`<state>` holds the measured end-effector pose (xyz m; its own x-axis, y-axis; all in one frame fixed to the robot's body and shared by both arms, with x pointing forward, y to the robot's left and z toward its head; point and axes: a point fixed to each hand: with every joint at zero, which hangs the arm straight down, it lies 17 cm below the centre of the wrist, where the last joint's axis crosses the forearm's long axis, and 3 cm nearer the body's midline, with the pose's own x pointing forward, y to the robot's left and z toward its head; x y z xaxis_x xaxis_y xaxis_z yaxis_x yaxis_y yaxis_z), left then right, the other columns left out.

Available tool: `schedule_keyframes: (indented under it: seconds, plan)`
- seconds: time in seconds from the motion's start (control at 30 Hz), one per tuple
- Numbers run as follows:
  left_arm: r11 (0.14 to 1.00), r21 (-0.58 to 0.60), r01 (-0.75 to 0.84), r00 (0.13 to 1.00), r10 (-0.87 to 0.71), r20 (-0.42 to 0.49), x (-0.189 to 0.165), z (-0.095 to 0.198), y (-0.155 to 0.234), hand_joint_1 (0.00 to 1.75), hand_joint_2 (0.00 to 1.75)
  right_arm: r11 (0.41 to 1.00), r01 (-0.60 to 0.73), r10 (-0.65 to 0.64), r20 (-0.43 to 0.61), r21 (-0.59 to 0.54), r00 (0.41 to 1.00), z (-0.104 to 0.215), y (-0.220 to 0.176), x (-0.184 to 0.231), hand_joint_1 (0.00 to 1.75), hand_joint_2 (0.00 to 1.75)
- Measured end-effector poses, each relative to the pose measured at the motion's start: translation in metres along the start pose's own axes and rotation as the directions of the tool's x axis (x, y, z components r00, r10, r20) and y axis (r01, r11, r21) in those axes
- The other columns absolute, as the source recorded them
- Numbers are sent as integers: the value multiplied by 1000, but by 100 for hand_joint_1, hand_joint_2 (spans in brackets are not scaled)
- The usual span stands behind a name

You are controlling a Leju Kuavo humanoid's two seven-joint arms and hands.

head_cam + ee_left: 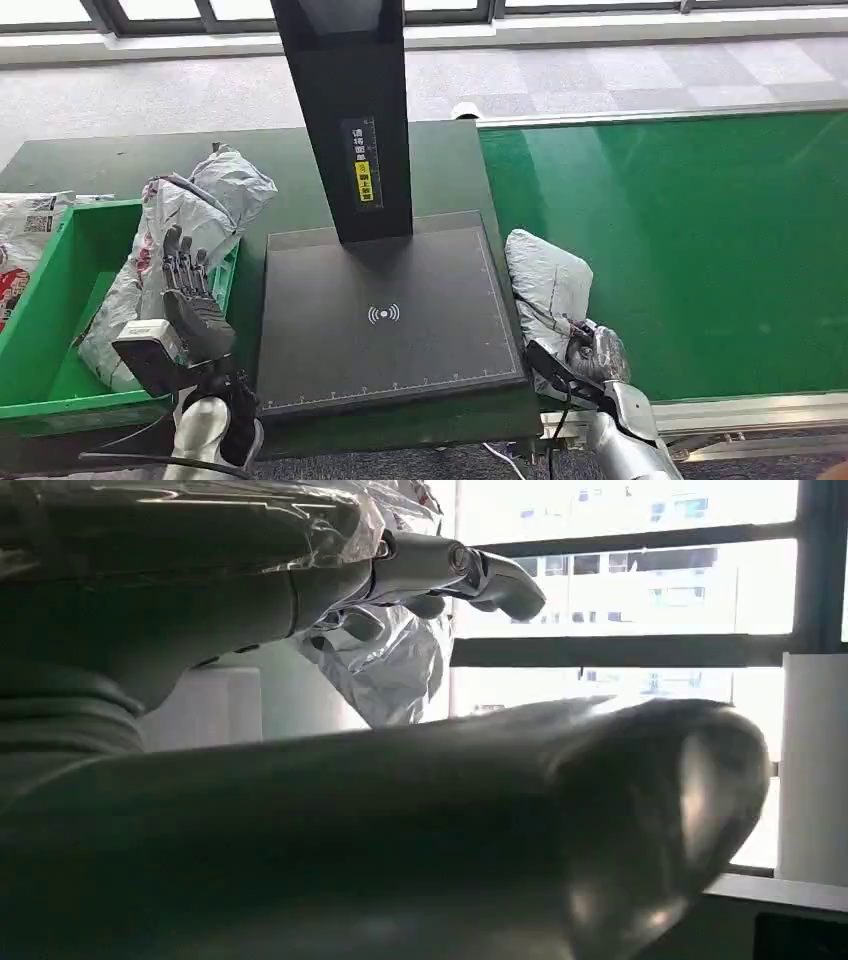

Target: Moved the parcel from conveyor to table for the left to box.

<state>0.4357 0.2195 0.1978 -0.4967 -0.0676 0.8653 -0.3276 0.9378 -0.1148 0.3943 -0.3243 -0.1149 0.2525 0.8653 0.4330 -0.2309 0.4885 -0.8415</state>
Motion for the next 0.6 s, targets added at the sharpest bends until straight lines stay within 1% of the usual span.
schedule_keyframes:
  seconds: [0.2,0.23,0.27,0.4,0.5,0.53,0.6]
  plan:
    - [1000,2,3,1000,-3,-3,-1,0,1,0,0,1000,7,-7,3,-13,1000,0,-2,2,175,175]
    - [1000,9,10,1000,-10,-6,-1,1,4,0,0,987,58,-50,54,-150,997,2,-25,13,175,175]
    - [1000,12,12,1000,-12,-5,-1,2,5,0,0,975,86,-72,76,-205,995,5,-36,17,175,175]
    - [1000,19,18,1000,-17,-7,-1,5,8,0,0,933,151,-113,134,-327,985,15,-67,30,175,175]
    - [999,26,22,1000,-22,-8,-1,7,11,0,0,861,193,-102,211,-470,972,37,-107,42,175,175]
    - [999,30,23,1000,-23,-7,-1,8,12,0,0,843,202,-96,231,-498,968,42,-118,49,175,175]
    - [999,32,24,1000,-24,-8,-2,8,13,0,0,824,211,-88,249,-525,964,50,-130,54,175,175]
